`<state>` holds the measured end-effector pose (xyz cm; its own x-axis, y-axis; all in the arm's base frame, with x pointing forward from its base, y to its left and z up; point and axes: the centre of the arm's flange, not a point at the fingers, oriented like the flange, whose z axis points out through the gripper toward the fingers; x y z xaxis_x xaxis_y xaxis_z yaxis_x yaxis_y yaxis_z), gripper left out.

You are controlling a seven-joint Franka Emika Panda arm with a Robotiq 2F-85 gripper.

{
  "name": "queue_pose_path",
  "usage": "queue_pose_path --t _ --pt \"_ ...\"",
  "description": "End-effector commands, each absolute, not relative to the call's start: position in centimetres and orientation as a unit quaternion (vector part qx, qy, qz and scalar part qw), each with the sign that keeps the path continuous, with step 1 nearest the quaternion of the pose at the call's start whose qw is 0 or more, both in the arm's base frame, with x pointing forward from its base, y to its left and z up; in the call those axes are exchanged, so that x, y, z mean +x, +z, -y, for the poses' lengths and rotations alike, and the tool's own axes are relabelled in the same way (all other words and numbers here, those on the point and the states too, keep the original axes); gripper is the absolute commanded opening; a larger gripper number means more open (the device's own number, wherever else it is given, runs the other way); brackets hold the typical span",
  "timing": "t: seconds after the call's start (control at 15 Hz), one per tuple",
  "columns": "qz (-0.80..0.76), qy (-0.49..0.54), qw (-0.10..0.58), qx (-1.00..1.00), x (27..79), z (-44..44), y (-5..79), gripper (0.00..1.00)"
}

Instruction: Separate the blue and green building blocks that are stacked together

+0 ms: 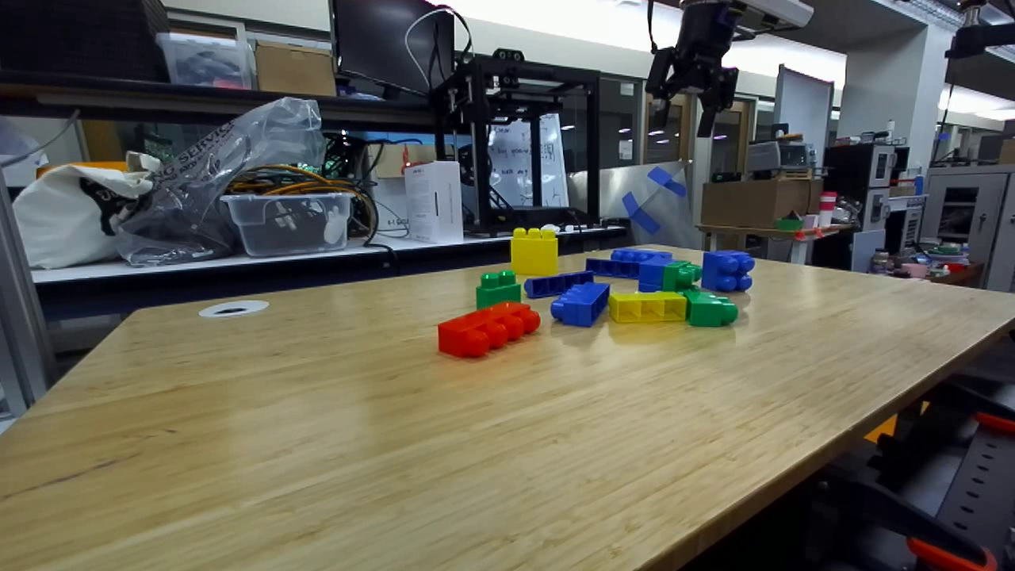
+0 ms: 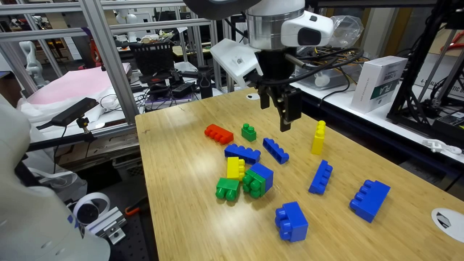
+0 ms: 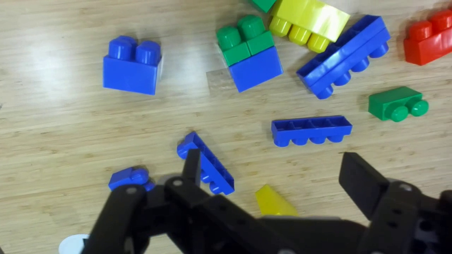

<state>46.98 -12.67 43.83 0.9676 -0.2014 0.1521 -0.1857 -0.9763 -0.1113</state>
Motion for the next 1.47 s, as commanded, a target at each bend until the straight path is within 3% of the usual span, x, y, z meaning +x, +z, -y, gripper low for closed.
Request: queue_pose_path --t 0.0,0.93,1.4 --pt "-0.067 -0.082 0.070 -0.992 47.2 11.8 42.1 1.00" --pt "-0.071 -0.048 0.074 -0.994 47.2 12.1 38.9 1.00" --pt "0.029 -0.037 0.095 -0.994 48.5 11.1 35.1 1.00"
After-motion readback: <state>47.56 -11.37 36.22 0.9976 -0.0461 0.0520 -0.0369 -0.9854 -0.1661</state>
